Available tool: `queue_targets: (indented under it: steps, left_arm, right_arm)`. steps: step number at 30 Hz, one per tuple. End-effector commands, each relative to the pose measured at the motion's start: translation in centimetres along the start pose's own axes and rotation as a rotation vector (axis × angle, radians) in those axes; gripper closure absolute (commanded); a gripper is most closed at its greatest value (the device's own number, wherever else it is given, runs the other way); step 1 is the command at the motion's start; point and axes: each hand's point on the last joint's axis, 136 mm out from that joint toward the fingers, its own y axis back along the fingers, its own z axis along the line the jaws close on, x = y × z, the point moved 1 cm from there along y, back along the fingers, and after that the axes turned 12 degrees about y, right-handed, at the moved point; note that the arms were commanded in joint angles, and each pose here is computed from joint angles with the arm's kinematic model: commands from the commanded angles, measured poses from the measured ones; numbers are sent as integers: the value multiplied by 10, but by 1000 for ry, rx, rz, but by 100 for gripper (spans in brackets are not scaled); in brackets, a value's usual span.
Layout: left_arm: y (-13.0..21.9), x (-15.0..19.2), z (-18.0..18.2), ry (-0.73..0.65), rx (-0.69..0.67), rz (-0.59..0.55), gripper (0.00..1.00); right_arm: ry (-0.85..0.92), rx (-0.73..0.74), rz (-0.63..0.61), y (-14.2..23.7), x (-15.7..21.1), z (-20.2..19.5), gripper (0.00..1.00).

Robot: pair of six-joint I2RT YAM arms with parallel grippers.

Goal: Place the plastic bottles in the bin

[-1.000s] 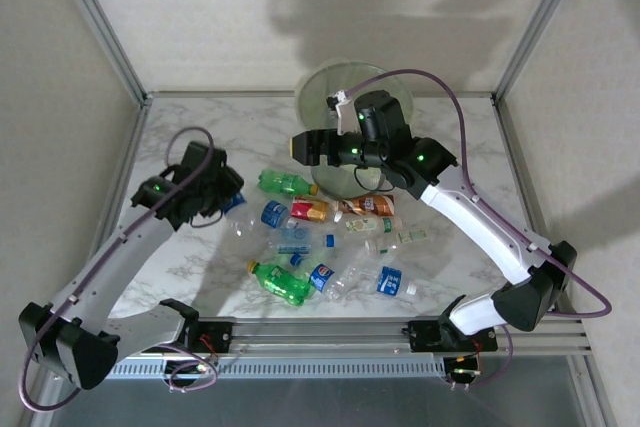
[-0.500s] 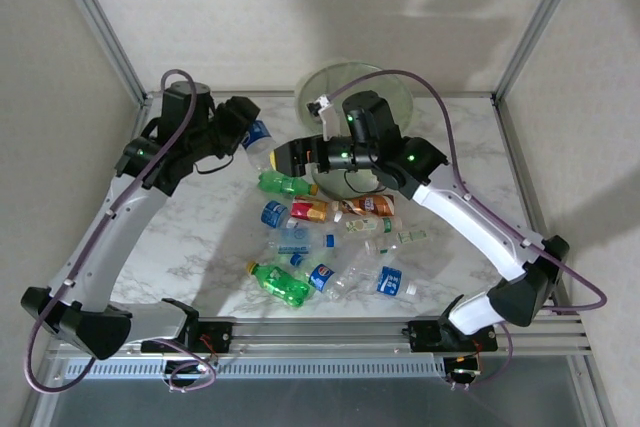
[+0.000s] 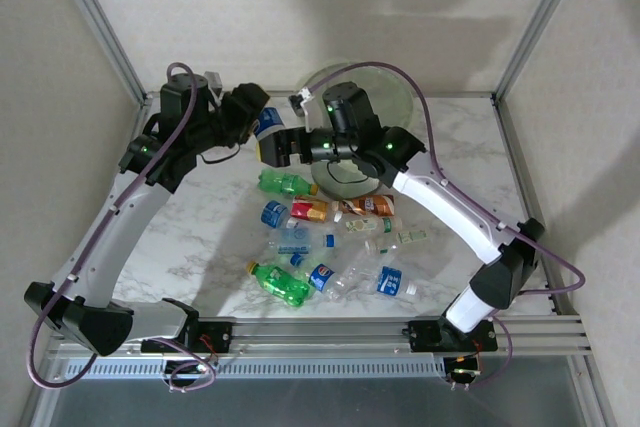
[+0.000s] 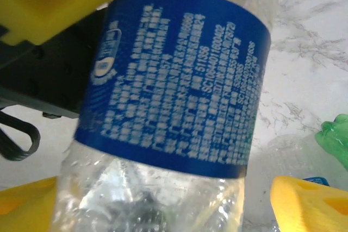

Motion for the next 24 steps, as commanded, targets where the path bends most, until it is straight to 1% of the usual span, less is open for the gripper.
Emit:
queue_targets:
  steps: [1, 5, 9, 12, 13, 14, 15, 16, 17, 20, 24]
  left_arm:
    - [1, 5, -19, -5, 60, 24, 45]
    - [-1, 5, -16, -7, 57, 27, 45]
    - [-2, 5, -15, -7, 59, 28, 44]
    - [-3, 4, -20, -7, 74, 24, 41]
    - [-4, 4, -21, -10, 79, 24, 38]
    - [-5, 3, -23, -12, 81, 22, 31]
    - [-5, 2, -24, -16, 82, 20, 21]
    - [-3, 0, -26, -21, 85, 6, 4]
    - [-2, -2, -28, -30, 87, -7, 1]
    - [7, -10, -40, -82, 100, -62, 1]
    - [23, -20, -54, -174, 109, -146, 1]
  right_arm:
    - [21, -41, -38, 0, -15, 13, 13]
    - [20, -36, -41, -1, -17, 13, 23]
    - [22, -24, -44, 0, -18, 11, 34]
    - [23, -7, -47, 2, -19, 9, 39]
    - [24, -2, -49, 3, -19, 9, 40]
    - [27, 1, -52, 4, -20, 10, 41]
    - [30, 10, -59, 6, -21, 9, 41]
    - [32, 18, -63, 8, -22, 8, 41]
    - [31, 29, -72, 10, -24, 7, 42]
    - [23, 78, -101, 22, -32, -3, 44]
    - [8, 166, -146, 49, -46, -27, 45]
